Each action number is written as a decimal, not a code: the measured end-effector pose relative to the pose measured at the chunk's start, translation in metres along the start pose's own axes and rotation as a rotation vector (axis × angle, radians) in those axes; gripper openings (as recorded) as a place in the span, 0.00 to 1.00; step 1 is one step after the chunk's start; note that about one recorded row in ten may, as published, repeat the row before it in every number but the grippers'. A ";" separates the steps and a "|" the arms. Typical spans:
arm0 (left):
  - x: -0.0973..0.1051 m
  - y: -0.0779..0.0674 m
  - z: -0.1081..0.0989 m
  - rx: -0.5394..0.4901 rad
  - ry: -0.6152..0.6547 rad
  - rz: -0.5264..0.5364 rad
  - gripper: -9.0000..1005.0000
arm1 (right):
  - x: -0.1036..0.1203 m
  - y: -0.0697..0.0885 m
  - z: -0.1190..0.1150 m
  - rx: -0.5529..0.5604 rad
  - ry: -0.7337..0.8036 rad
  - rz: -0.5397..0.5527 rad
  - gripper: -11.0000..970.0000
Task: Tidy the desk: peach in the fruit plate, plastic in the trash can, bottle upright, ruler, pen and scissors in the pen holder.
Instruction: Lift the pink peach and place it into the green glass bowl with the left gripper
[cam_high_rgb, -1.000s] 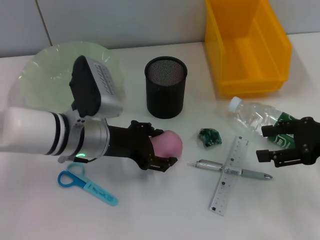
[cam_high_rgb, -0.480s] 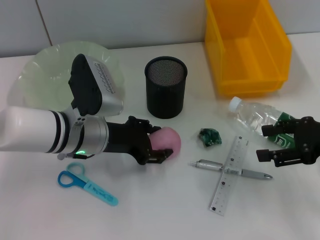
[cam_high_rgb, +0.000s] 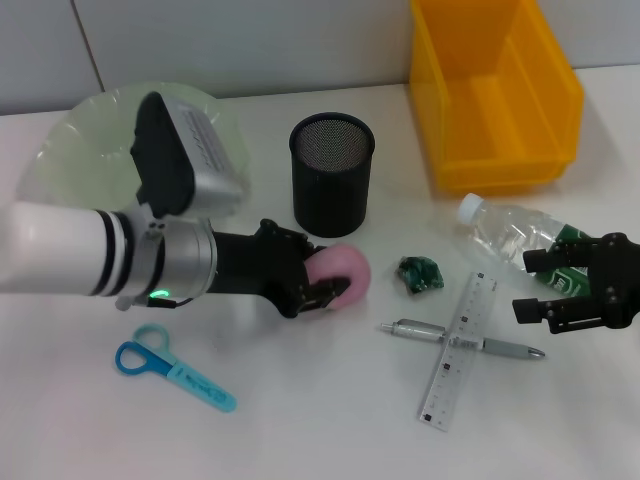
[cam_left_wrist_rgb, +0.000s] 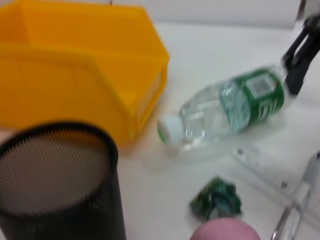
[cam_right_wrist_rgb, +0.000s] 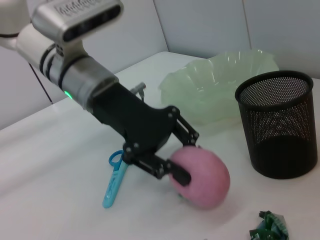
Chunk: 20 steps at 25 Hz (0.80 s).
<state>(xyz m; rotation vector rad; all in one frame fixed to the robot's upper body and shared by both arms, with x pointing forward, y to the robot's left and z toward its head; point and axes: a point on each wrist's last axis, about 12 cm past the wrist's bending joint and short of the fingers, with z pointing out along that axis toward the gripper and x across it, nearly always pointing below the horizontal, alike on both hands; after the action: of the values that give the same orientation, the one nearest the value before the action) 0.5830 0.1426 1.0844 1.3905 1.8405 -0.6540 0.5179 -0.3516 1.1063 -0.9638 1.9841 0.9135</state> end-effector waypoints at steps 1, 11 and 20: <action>-0.003 0.001 -0.004 0.006 -0.019 -0.005 0.43 | 0.000 0.000 0.000 0.000 0.000 0.000 0.86; -0.019 0.036 -0.083 -0.120 -0.276 -0.092 0.38 | 0.000 0.000 0.000 -0.001 0.000 0.001 0.86; 0.010 0.078 -0.102 -0.495 -0.370 -0.284 0.28 | 0.000 0.001 0.001 -0.001 -0.004 0.002 0.86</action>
<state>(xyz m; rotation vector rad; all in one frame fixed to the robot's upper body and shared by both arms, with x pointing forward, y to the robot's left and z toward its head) 0.6308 0.2478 1.1406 0.6472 1.7503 -0.5037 0.5175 -0.3508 1.1058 -0.9606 1.9817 0.9171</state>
